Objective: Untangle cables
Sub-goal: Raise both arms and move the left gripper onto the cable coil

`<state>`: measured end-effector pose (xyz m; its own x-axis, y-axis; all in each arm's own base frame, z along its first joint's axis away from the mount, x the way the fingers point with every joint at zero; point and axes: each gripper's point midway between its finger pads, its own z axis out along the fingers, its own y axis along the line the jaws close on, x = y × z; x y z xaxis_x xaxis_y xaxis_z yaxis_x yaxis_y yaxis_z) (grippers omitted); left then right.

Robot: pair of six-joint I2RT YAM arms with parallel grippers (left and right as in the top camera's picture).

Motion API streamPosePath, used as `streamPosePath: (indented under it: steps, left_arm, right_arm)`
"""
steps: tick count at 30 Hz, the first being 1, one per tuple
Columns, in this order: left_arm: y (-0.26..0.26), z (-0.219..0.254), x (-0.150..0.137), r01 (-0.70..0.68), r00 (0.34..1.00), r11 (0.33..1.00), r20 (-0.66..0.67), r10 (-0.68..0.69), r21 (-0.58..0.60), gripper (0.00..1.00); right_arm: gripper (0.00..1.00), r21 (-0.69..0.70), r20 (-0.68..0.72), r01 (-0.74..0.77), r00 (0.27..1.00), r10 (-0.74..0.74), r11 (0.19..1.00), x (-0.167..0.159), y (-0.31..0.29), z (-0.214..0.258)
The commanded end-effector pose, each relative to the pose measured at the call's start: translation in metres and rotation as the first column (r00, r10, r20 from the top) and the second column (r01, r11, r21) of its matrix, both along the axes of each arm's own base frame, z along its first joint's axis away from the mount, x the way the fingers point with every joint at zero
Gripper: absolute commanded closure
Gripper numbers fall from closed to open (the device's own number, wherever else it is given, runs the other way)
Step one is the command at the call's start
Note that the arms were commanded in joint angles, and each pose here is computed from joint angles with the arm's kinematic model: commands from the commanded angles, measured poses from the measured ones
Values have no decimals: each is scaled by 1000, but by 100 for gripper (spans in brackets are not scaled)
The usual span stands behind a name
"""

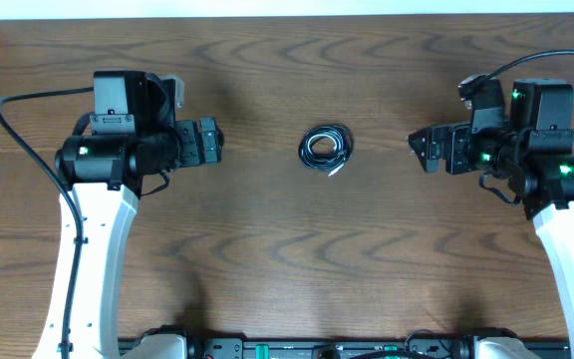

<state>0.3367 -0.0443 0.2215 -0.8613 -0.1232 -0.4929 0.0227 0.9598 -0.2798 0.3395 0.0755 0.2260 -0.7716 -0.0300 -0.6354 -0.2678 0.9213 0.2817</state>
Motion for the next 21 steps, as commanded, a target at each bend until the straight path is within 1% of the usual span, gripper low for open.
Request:
streamPosePath:
  steps: [1,6,7,11,16,19,21]
  left_arm:
    - [-17,14,1,40,999,995,29,-37,-95,2]
    - [-21,9,2,52,999,994,12,-52,-94,0]
    - [-22,7,2,56,998,994,7,-55,-93,1]
    - [-30,-7,5,75,996,993,-34,-78,-94,9]
    - [-46,-34,12,112,987,989,-107,-123,-96,16]
    - [-58,-56,25,113,982,989,-142,-127,-100,20]
    - [-61,-63,35,97,984,990,-141,-111,-101,21]
  right_arm:
    - [1,102,28,-102,995,100,990,-5,22,17]
    - [1,107,23,-100,995,98,989,-5,24,16]
    - [1,108,22,-99,995,97,989,-5,24,16]
    - [1,117,12,-84,996,83,990,-5,23,16]
    - [2,123,6,-75,997,75,990,-5,23,16]
    - [3,125,-7,-71,997,73,990,-4,23,12]
    - [3,130,-17,-65,998,67,989,-3,23,10]
